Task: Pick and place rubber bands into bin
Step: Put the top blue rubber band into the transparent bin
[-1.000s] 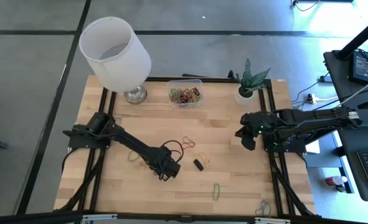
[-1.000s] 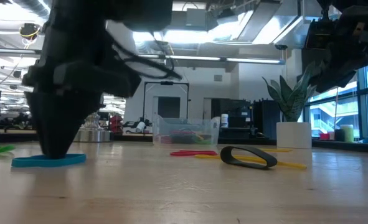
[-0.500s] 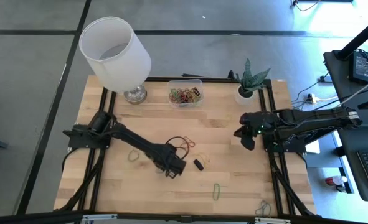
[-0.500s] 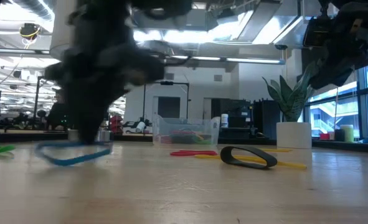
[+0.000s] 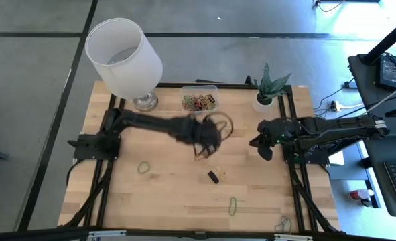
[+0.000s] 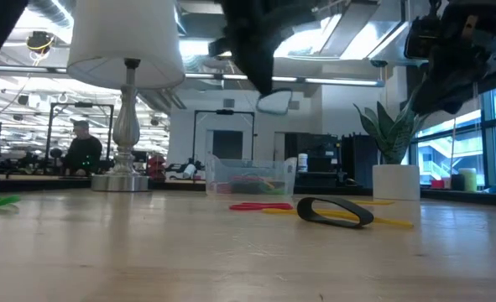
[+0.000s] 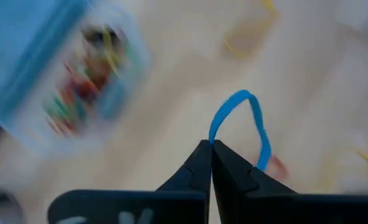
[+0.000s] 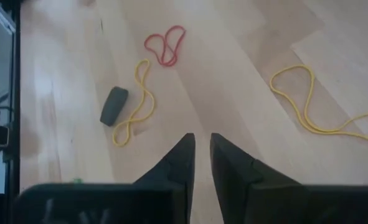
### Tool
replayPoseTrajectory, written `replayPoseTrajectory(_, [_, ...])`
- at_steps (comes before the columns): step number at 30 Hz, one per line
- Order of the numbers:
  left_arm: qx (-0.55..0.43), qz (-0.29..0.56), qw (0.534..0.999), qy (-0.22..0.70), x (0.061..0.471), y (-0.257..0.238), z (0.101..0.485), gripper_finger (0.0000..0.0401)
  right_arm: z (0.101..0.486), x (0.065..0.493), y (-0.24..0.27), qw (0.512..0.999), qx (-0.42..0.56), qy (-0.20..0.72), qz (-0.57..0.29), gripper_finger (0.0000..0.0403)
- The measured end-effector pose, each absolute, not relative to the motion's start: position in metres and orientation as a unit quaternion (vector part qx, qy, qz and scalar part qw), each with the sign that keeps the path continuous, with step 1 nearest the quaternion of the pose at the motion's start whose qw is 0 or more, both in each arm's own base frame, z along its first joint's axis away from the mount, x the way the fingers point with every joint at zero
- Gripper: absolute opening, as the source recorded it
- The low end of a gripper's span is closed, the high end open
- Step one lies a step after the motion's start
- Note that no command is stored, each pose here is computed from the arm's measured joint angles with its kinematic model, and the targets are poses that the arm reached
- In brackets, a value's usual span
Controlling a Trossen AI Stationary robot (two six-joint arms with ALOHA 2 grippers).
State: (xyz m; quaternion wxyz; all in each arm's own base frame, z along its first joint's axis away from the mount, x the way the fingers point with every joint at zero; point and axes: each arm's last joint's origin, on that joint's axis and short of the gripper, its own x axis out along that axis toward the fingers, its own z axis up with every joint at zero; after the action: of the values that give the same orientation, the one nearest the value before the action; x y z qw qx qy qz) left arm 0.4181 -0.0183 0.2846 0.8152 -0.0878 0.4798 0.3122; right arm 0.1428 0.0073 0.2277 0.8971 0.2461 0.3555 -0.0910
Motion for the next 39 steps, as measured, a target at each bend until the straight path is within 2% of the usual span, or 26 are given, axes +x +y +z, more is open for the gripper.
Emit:
replayPoseTrajectory(10, [-0.029,0.322,0.828,0.459,0.424,0.110,0.292,0.0002,0.233,0.147,0.006,0.900,0.282,0.309,-0.125,0.0055])
replayPoseTrajectory(18, [-0.038,0.310,0.797,0.516,0.421,0.188,0.243,0.0002,0.234,0.148,0.003,0.890,0.308,0.280,-0.183,0.0055])
replayPoseTrajectory(28, [-0.071,0.272,0.768,0.576,0.425,0.208,0.187,0.0003,0.235,0.150,0.001,0.889,0.314,0.260,-0.209,0.0055])
replayPoseTrajectory(35, [-0.109,0.237,0.770,0.582,0.425,0.208,0.179,0.0005,0.235,0.150,0.001,0.890,0.311,0.258,-0.211,0.0055])
replayPoseTrajectory(39, [-0.136,0.238,0.764,0.584,0.423,0.208,0.179,0.0024,0.235,0.150,0.001,0.890,0.311,0.258,-0.211,0.0055])
